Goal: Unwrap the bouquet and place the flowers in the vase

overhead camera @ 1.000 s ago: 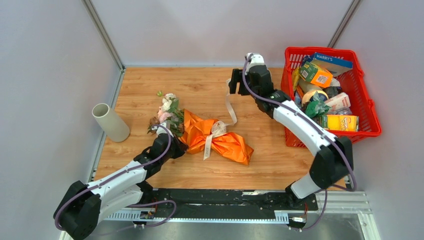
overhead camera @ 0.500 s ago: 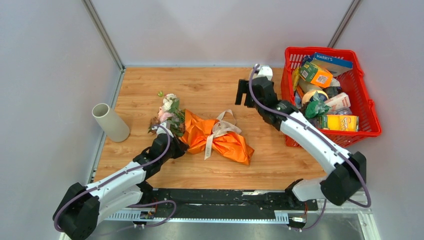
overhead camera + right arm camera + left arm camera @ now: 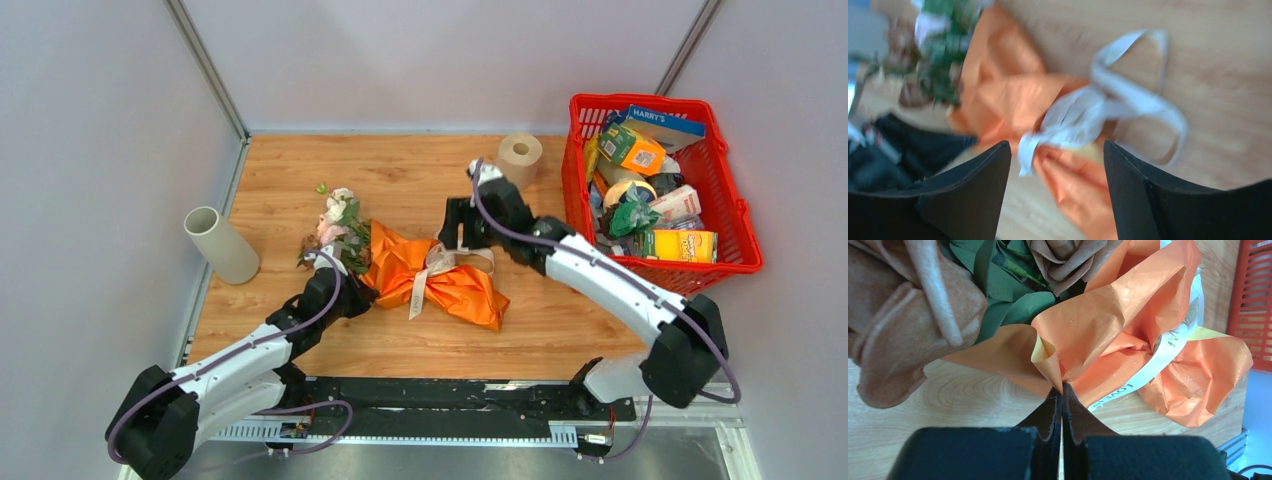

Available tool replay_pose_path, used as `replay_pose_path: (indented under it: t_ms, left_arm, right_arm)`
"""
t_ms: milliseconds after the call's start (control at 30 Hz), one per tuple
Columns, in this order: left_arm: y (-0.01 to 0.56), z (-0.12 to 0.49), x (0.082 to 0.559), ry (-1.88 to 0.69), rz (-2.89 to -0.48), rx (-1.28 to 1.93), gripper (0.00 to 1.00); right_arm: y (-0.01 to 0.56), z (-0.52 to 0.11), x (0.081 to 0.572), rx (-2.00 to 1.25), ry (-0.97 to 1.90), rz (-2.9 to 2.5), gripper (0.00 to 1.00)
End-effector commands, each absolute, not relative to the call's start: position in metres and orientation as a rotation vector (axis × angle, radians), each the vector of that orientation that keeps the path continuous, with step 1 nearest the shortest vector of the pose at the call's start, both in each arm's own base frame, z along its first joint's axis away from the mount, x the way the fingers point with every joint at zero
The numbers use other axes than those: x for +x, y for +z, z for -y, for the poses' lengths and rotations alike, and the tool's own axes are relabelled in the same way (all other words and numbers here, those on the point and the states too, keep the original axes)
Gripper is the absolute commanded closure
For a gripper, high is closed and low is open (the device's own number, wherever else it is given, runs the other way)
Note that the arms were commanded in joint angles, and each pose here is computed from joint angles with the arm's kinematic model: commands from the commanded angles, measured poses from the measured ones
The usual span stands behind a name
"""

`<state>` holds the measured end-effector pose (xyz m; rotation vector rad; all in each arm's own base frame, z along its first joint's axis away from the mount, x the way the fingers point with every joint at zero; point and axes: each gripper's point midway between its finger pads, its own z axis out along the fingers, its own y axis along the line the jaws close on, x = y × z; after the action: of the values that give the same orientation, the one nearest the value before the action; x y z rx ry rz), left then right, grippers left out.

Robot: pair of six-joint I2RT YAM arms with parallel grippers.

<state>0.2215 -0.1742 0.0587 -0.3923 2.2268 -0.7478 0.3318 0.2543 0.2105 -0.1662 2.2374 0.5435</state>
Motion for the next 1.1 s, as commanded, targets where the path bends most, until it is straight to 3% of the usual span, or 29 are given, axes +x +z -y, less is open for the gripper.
replay_pose_path:
  t_ms: [0, 233, 1067]
  left_arm:
    - [0.07, 0.185, 0.222, -0.817, -2.198, -0.357, 1.0]
    - [0.07, 0.186, 0.221, -0.827, -2.193, -0.361, 1.0]
    - [0.064, 0.187, 0.217, -0.845, -2.192, -0.378, 1.0]
  right_arm:
    - [0.214, -0.299, 0.266, -0.16, 0.842, -2.19, 0.3]
    - [0.173, -0.325, 0.224, -0.06, 0.926, -2.203, 0.38]
    - [0.105, -0.348, 0.249, 0.053, 0.829, -2.29, 0.52]
